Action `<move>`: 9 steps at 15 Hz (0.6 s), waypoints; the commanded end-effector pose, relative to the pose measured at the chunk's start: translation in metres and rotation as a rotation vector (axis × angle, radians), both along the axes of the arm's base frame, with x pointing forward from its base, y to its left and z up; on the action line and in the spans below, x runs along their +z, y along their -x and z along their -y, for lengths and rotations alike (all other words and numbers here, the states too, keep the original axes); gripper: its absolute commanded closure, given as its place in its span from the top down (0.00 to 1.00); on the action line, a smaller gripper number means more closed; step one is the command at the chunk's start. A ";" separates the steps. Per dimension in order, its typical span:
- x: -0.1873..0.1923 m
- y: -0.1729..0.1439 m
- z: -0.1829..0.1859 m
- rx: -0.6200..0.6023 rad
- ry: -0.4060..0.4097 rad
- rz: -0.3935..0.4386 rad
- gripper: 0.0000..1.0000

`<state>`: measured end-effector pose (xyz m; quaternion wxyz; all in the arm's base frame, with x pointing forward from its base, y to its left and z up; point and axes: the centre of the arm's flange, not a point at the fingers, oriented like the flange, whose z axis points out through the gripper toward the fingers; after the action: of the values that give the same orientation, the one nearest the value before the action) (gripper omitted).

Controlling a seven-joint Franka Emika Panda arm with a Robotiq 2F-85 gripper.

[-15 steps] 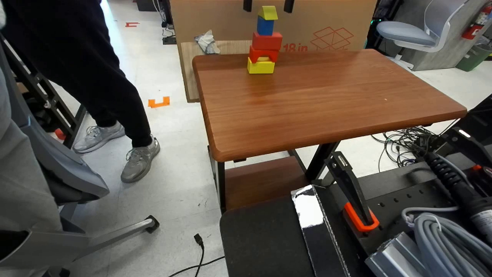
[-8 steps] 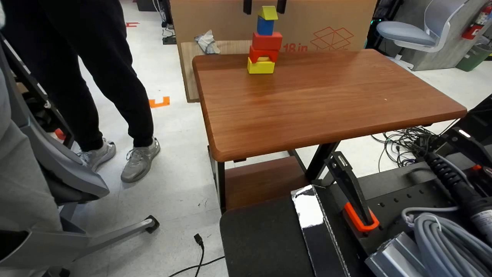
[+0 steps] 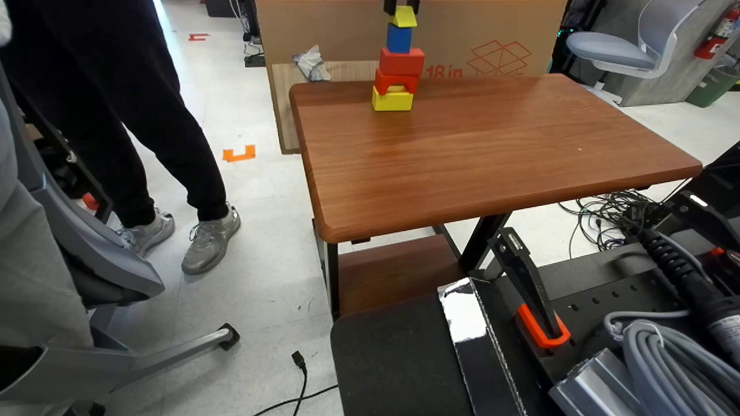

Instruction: Remove the yellow block from the top of the stack.

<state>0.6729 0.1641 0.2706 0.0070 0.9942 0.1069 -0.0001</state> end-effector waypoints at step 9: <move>0.056 0.027 0.043 -0.093 0.014 0.044 0.08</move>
<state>0.6686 0.1468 0.3141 0.0090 0.9963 0.0818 0.0238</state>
